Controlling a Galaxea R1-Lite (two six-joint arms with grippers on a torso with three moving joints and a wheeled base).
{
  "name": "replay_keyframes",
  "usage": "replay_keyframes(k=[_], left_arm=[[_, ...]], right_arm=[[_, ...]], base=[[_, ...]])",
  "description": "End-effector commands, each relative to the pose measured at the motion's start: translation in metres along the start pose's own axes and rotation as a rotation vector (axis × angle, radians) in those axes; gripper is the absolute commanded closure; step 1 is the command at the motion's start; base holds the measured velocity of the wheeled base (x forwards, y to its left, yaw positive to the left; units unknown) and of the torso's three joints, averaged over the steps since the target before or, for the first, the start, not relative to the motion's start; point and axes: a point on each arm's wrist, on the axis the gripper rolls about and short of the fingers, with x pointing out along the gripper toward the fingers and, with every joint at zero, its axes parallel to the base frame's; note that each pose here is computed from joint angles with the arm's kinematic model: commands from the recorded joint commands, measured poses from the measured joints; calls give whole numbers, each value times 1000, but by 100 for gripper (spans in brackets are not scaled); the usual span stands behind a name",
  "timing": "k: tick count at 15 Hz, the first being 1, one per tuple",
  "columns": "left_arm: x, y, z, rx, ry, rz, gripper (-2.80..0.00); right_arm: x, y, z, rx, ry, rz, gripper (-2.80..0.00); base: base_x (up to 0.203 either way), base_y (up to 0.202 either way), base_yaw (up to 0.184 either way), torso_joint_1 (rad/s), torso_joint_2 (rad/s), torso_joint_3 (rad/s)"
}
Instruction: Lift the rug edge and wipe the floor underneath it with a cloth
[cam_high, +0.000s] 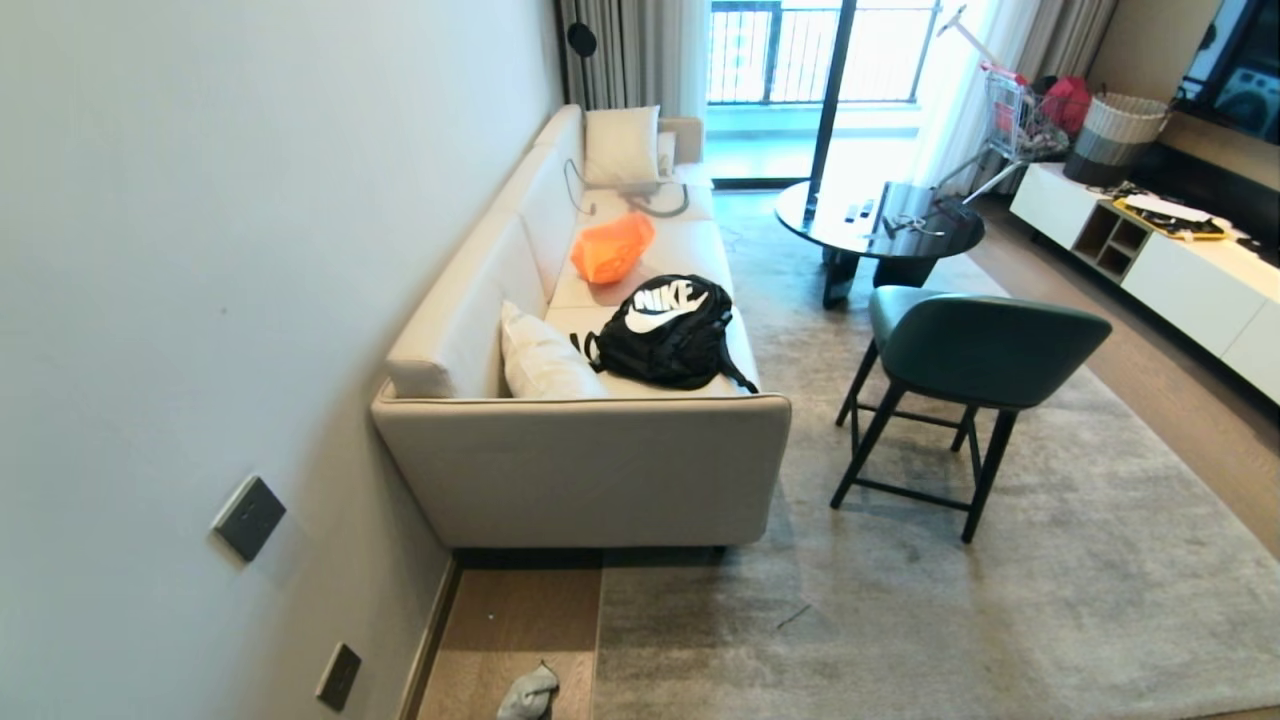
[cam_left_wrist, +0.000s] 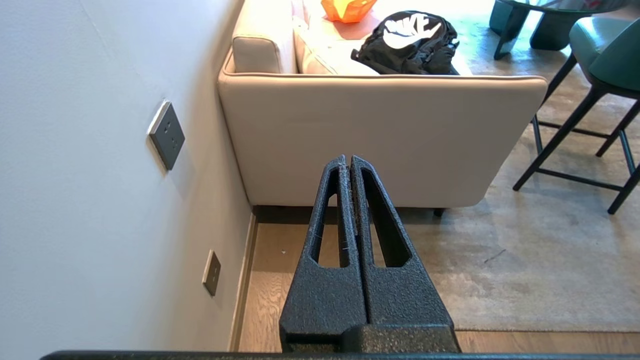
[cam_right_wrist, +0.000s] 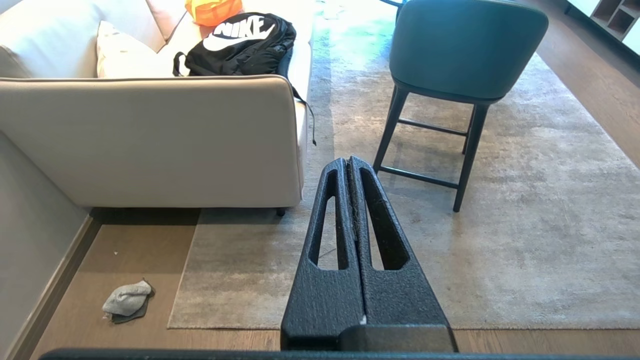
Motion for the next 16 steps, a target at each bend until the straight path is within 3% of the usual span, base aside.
replay_keyframes(k=[1,16], left_arm=[[0,0,0,-1,0,0,0],[0,0,0,0,0,0,0]], right_arm=[[0,0,0,0,1,0,0],[0,0,0,0,1,0,0]], base=[[0,0,0,0,0,0],[0,0,0,0,0,0]])
